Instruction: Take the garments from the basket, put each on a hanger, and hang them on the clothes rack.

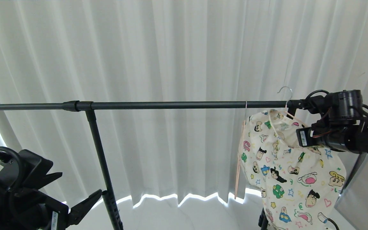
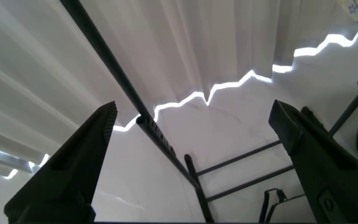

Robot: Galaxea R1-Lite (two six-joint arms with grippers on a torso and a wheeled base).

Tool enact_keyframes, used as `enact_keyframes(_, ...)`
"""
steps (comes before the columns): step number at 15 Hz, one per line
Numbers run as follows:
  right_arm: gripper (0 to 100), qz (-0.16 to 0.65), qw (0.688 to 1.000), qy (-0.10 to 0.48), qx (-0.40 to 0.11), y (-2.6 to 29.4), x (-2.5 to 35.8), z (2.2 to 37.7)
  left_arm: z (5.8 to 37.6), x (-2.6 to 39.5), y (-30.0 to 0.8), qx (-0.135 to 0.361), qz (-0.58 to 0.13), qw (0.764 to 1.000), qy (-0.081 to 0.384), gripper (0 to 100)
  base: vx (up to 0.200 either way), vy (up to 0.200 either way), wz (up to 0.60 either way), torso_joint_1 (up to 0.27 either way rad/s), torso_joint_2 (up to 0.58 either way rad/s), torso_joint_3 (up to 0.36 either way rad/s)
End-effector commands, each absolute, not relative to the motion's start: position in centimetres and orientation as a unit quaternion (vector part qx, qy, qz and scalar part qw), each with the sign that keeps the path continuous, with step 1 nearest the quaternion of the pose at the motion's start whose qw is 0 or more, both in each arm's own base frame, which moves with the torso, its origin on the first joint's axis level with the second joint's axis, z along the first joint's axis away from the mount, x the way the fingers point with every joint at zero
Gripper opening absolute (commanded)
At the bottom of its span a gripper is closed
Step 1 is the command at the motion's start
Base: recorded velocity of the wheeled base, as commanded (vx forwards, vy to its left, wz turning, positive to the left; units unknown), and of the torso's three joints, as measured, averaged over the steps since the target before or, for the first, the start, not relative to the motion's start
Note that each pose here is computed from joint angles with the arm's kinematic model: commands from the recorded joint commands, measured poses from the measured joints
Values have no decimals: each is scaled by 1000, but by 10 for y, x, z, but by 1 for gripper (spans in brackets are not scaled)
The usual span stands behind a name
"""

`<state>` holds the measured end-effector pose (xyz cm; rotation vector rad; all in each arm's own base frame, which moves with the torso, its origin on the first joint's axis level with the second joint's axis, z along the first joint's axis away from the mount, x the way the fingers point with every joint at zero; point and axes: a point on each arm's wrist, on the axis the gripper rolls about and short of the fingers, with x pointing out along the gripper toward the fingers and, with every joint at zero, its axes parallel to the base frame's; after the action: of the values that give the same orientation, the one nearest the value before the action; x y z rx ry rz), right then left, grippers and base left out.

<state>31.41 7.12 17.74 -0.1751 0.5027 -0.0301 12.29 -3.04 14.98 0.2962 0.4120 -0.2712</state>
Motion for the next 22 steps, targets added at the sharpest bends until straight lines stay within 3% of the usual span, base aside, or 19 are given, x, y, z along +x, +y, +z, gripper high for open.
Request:
enact_keyframes(1, 0, -17, 959, 267, -91, 74, 334, 162, 150, 122, -30, 147, -133, 959, 202, 100, 0, 0, 0, 0, 0, 0)
enact_keyframes(10, 0, -16, 953, 288, -92, 75, 328, 150, 149, 123, -30, 147, -134, 958, 205, 100, 0, 0, 0, 0, 0, 0)
enact_keyframes(11, 100, -17, 955, 283, -84, 75, 326, 153, 148, 123, -30, 147, -133, 958, 206, 100, 0, 0, 0, 0, 0, 0)
enact_keyframes(14, 100, -2, 971, 237, -43, 87, 304, 187, 149, 122, -30, 147, -132, 959, 204, 100, 0, 0, 0, 0, 0, 0)
enact_keyframes(17, 100, 15, 975, 221, -36, 81, 252, 222, 149, 121, -29, 146, -131, 960, 202, 100, 0, 0, 0, 0, 0, 0)
enact_keyframes(22, 100, -16, 944, 314, -97, 34, 122, 245, 151, 122, -25, 156, -70, 964, 205, 100, 0, 0, 0, 0, 0, 0)
